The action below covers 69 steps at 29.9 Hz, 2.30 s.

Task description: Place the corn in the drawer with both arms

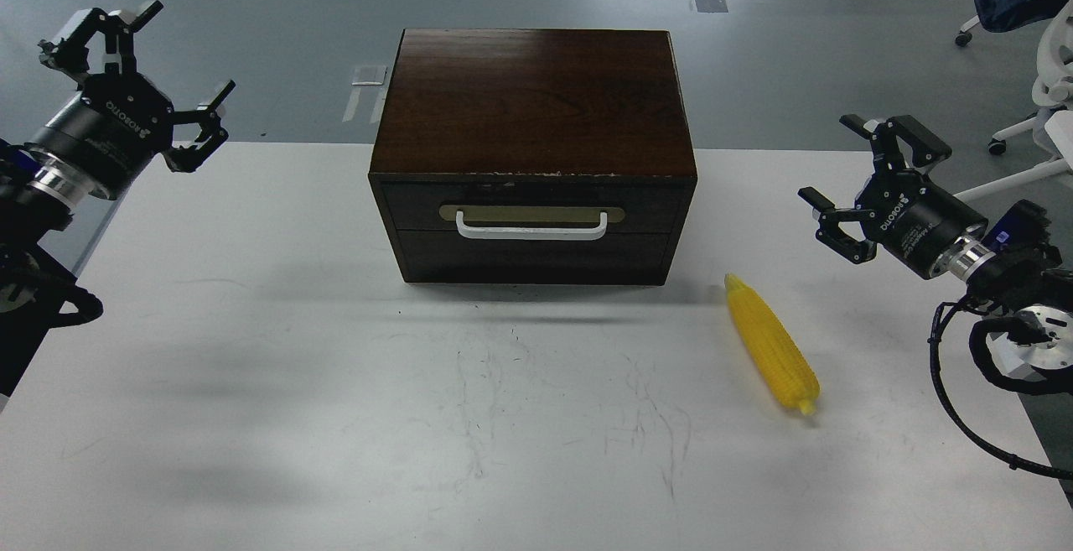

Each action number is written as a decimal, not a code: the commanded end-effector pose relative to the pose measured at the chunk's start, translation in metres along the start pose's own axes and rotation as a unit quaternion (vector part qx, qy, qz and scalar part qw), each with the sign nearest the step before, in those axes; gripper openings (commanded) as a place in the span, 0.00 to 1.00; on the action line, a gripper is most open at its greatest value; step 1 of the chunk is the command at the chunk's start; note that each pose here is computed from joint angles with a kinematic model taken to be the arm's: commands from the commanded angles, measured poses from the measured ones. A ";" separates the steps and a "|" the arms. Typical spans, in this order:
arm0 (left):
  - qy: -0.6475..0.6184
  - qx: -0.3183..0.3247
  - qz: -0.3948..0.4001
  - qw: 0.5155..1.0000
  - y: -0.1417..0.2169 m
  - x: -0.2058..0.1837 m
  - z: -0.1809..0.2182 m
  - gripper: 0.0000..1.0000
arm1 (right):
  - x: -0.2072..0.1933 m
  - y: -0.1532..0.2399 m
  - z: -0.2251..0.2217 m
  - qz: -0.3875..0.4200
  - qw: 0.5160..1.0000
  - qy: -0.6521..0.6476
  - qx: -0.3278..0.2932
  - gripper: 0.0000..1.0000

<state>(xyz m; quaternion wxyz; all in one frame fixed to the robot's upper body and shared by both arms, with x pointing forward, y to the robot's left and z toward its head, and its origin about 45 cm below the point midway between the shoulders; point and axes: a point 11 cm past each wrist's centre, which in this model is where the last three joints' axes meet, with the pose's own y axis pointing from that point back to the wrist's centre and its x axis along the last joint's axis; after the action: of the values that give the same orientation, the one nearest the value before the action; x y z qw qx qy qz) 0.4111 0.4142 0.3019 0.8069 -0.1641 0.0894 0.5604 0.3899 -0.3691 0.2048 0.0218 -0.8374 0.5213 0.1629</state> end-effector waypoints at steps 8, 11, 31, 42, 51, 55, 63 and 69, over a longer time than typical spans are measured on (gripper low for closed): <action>-0.179 -0.066 -0.156 0.969 -0.063 -0.086 0.084 0.98 | -0.001 -0.001 0.000 -0.001 1.000 0.000 0.000 1.00; -0.243 -0.065 -0.225 0.941 -0.080 -0.133 0.088 0.98 | -0.001 -0.001 0.000 -0.001 1.000 0.000 0.000 1.00; -0.715 -0.021 -0.568 0.408 -0.083 -0.345 -0.047 0.98 | 0.004 0.005 0.001 0.004 1.000 0.003 -0.004 1.00; -0.784 0.034 -0.583 0.213 -0.087 -0.328 -0.093 0.98 | 0.007 0.009 0.002 0.010 1.000 0.004 -0.008 1.00; -0.792 0.050 -0.593 0.131 -0.080 -0.316 -0.117 0.98 | 0.007 0.009 0.002 0.010 1.000 0.004 -0.008 1.00; -0.790 0.066 -0.596 0.127 -0.078 -0.304 -0.123 0.98 | 0.008 0.010 0.003 0.010 1.000 0.004 -0.009 1.00; -0.785 0.081 -0.603 0.120 -0.073 -0.294 -0.131 0.98 | 0.011 0.013 0.001 0.014 1.000 0.007 -0.009 1.00; -0.781 0.089 -0.607 0.116 -0.070 -0.289 -0.136 0.98 | 0.015 0.019 0.003 0.021 1.000 0.008 -0.012 1.00</action>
<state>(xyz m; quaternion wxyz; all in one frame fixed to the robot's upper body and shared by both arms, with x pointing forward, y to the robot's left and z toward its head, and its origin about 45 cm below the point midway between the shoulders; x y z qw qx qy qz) 0.3790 0.0873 0.2845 0.5181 0.4325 -0.6730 -0.3026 0.3798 -0.3895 0.2011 0.0047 -0.8285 0.5359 0.1626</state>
